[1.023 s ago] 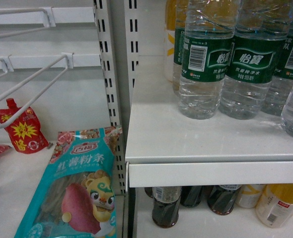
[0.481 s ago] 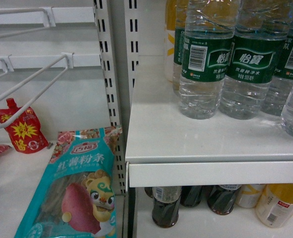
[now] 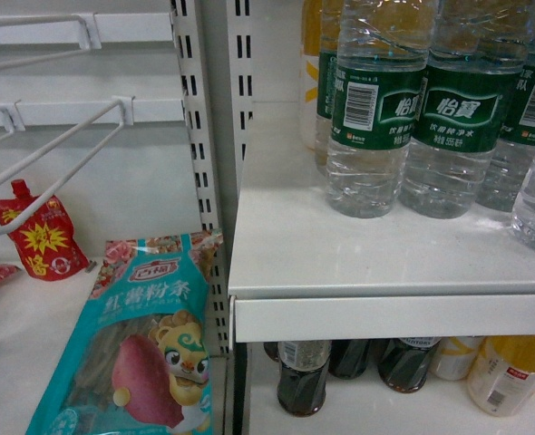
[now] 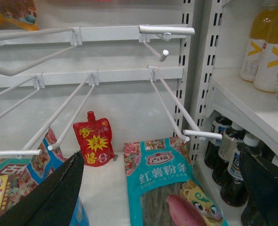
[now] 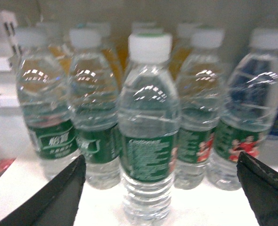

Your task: Move water from second to third shelf

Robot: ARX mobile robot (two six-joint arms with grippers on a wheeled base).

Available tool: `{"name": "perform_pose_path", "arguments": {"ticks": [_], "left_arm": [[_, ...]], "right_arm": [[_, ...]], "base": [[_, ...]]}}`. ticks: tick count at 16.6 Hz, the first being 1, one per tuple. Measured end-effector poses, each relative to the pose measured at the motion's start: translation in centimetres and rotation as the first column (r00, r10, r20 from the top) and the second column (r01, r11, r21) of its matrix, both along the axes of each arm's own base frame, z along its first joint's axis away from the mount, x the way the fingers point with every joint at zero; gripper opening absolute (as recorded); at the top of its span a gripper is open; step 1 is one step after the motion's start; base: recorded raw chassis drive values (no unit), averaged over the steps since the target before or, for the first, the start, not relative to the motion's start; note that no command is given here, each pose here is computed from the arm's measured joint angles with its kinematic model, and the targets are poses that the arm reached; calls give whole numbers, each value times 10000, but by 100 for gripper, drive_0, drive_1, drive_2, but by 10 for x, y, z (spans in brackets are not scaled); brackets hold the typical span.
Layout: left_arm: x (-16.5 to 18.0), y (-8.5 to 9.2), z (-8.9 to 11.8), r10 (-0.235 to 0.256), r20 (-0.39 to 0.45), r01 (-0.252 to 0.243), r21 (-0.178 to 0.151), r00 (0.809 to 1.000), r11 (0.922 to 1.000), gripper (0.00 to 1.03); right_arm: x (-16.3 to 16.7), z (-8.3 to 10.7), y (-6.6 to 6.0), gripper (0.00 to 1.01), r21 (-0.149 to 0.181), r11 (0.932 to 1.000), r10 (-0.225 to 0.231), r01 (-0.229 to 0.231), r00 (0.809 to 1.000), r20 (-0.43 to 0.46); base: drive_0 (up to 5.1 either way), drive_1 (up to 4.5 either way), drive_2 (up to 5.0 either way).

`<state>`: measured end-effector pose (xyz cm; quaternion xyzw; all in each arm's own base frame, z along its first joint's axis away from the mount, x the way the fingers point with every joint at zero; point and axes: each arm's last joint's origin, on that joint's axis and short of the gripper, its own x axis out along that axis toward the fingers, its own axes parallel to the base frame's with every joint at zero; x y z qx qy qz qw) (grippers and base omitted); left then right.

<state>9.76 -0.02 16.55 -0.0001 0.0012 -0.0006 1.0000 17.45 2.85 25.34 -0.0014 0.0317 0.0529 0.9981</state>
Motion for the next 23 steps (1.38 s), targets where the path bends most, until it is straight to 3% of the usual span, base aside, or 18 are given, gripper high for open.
{"name": "perform_pose_path", "arguments": {"ticks": [1,3,4,6,8,9,16,17,18,23], "left_arm": [[0,0,0,-4,0,4,0,10000,10000,98],[0,0,0,0,4,0,0,10000,10000,98],[0,0,0,-4,0,4,0,10000,10000,98],[0,0,0,4,0,-4,0,10000,10000,98],[0,0,0,-8,0,8,0,10000,10000,98],[0,0,0,-4,4,4,0,10000,10000,98],[0,0,0,0,0,0,4,10000,10000,98],[0,0,0,0,0,0,0,10000,10000,98],[0,0,0,-15,11,15,0,10000,10000,98],[0,0,0,-4,-4,4,4,10000,10000,98]], "right_arm": [[-12,1,-2,88,62,9982,-606,604,9970,488],[-35,-16,-12,65,36,9941,-1087,1087,9932,419],[-42,-23,-15,52,63,9933,-1156,1154,9919,533],[-48,-33,-20,28,95,9961,-877,872,9937,705],[-52,-48,-30,2,82,9921,-1251,1249,9904,588],[-54,-52,-28,2,67,9945,-1050,1048,9925,624],[-65,-75,-28,2,71,9944,-1054,1051,9925,627],[-74,-86,-28,2,39,9944,-1057,1057,9939,328],[-77,-84,-29,2,96,9940,-1092,1087,9903,854],[-77,-86,-28,2,77,9944,-1053,1051,9918,719]], "base": [[0,0,0],[0,0,0],[0,0,0],[0,0,0],[0,0,0],[0,0,0],[0,0,0],[0,0,0],[0,0,0],[0,0,0]]}}
